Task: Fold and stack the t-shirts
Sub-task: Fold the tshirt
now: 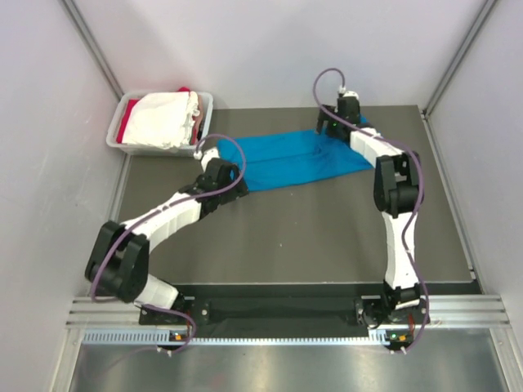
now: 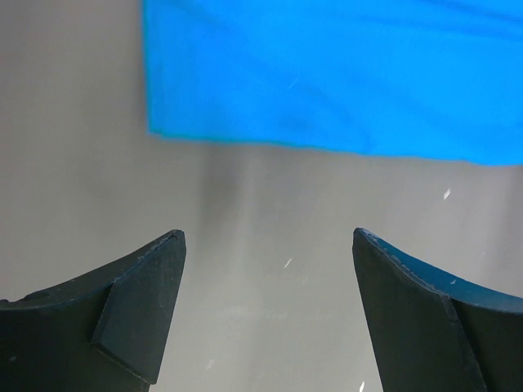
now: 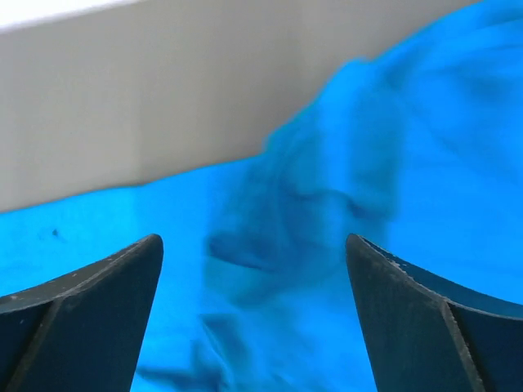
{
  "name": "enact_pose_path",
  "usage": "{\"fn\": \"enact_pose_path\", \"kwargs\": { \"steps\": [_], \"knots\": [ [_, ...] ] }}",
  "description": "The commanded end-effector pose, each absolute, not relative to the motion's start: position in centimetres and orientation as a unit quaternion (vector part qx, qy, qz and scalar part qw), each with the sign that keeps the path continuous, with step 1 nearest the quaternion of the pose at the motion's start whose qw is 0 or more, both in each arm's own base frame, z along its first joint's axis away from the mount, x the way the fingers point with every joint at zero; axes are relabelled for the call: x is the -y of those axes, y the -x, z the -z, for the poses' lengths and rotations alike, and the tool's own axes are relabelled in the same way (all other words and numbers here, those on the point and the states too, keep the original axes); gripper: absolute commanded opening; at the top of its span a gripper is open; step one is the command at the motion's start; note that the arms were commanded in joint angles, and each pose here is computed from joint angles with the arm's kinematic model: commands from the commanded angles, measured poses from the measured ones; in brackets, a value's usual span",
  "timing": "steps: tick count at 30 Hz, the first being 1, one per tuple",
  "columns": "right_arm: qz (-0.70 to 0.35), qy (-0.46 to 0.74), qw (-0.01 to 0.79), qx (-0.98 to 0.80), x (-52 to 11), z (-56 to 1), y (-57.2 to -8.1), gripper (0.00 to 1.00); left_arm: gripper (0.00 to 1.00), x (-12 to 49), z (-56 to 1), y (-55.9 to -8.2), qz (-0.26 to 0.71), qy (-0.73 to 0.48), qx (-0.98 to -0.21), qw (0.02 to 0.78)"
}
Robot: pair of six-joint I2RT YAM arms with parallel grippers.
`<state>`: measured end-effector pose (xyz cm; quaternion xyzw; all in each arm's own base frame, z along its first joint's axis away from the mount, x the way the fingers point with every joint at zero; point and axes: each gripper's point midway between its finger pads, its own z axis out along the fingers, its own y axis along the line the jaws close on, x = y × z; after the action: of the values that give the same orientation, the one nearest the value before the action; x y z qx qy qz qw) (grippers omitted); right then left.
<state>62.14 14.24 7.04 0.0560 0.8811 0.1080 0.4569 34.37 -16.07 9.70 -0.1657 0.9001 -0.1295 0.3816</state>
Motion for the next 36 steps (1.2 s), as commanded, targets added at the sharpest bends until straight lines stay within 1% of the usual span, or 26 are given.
{"fn": "enact_pose_path", "kwargs": {
  "steps": [1, 2, 3, 4, 5, 6, 7, 8, 10, 12, 16, 20, 25, 30, 32, 36],
  "knots": [
    [-0.082, -0.12, 0.545, -0.826, -4.7, -20.2, -61.6, 0.95, 0.88, 19.0, -14.1, -39.9, 0.167, 0.135, -0.871, 0.442],
    [-0.092, -0.127, 0.548, -0.822, -4.0, -21.0, -61.3, 0.96, 0.88, 19.5, -12.8, -40.6, 0.164, 0.128, -0.878, 0.431],
    [-0.102, -0.128, 0.543, -0.824, -3.5, -20.8, -60.9, 0.96, 0.88, 19.9, -12.8, -41.2, 0.164, 0.122, -0.879, 0.431],
    [-0.11, -0.129, 0.55, -0.818, -2.4, -21.9, -60.5, 0.96, 0.88, 20.7, -13.8, -42.4, 0.174, 0.121, -0.872, 0.442],
    [-0.113, -0.126, 0.545, -0.821, -2.6, -21.5, -60.3, 0.96, 0.88, 21.1, -12.5, -43.1, 0.17, 0.117, -0.878, 0.433],
    [-0.102, -0.141, 0.539, -0.825, -0.7, -20.7, -60.1, 0.96, 0.87, 21.4, -12.2, -43.7, 0.167, 0.113, -0.878, 0.434],
    [-0.096, -0.145, 0.53, -0.83, 0.1, -19.7, -59.9, 0.96, 0.88, 22.0, -13.2, -45.0, 0.174, 0.113, -0.871, 0.445],
    [-0.103, -0.146, 0.521, -0.835, 0.1, -18.9, -59.7, 0.97, 0.88, 22.2, -11.5, -45.6, 0.164, 0.113, -0.878, 0.435],
    [-0.122, -0.146, 0.505, -0.842, 0.1, -16.6, -59.6, 0.98, 0.87, 22.7, -12.1, -47.3, 0.163, 0.114, -0.873, 0.446],
    [-0.143, -0.15, 0.488, -0.848, -0.6, -14.9, -59.1, 0.98, 0.87, 23.1, -10.7, -48.2, 0.157, 0.113, -0.876, 0.443],
    [-0.169, -0.154, 0.476, -0.849, -1.5, -13.1, -59.0, 0.98, 0.87, 23.9, -9.9, -49.5, 0.164, 0.116, -0.874, 0.443],
    [-0.175, -0.16, 0.456, -0.858, -1.9, -11.3, -58.6, 0.98, 0.87, 23.8, -8.4, -49.1, 0.159, 0.127, -0.88, 0.428],
    [-0.159, -0.17, 0.417, -0.878, -1.6, -8.1, -57.9, 0.98, 0.87, 22.5, -6.3, -47.3, 0.142, 0.16, -0.891, 0.402],
    [-0.119, -0.195, 0.382, -0.895, -0.2, -5.5, -56.5, 0.98, 0.87, 21.6, -4.8, -46.3, 0.121, 0.175, -0.897, 0.387],
    [-0.093, -0.204, 0.379, -0.898, 0.7, -5.1, -55.9, 0.98, 0.87, 21.3, -4.4, -46.1, 0.112, 0.18, -0.9, 0.38],
    [-0.079, -0.22, 0.365, -0.901, 1.9, -4.5, -54.4, 0.99, 0.87, 20.6, -3.6, -45.5, 0.101, 0.192, -0.902, 0.373]
  ]
}}
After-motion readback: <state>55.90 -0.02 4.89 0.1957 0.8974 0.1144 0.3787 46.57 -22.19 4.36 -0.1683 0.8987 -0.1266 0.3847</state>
